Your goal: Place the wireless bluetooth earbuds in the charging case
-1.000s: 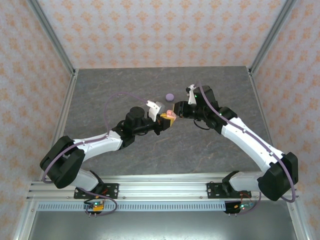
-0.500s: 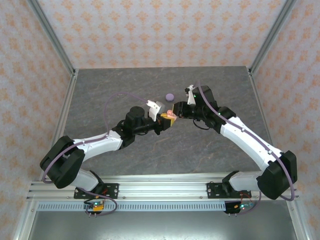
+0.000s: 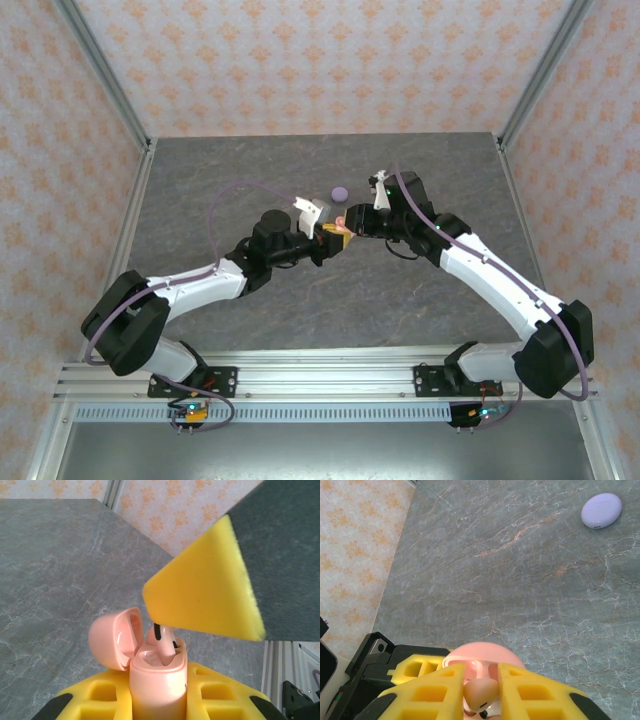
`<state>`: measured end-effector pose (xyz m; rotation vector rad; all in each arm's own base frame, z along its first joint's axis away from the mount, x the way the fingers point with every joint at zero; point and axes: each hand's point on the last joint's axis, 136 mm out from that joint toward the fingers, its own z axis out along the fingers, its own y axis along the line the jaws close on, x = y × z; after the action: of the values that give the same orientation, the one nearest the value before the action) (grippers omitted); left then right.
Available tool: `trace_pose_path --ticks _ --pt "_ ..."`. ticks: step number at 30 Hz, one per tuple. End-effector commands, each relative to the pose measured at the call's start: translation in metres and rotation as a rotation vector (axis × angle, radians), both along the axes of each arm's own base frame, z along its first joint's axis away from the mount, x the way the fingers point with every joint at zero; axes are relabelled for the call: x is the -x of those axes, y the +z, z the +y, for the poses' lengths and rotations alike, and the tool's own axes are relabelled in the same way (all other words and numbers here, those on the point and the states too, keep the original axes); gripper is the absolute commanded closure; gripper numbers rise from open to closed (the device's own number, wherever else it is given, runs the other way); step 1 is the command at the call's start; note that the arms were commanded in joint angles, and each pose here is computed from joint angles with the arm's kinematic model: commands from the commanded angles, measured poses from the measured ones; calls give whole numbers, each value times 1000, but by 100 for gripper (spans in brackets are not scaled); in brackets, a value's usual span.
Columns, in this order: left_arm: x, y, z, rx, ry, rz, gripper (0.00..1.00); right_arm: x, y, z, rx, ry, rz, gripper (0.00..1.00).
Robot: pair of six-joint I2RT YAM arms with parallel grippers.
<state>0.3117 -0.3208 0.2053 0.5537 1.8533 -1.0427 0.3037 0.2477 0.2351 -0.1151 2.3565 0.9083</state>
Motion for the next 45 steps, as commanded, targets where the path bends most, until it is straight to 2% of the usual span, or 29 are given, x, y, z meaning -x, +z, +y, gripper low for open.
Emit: trace_pose_path --ticks 1,6,11,25,45 --pt "-9 24 -5 47 26 -45 93 6 -3 1 9 16 11 78" --pt "-8 29 -6 54 13 -60 93 9 -5 2 14 32 17 72" --pt "-4 29 -8 41 -16 -72 93 9 -2 2 12 35 13 63" --pt "-13 17 0 -17 49 -62 93 15 9 5 -25 49 20 62" --pt "-10 13 -2 -27 28 -48 93 18 23 13 -96 74 10 61"
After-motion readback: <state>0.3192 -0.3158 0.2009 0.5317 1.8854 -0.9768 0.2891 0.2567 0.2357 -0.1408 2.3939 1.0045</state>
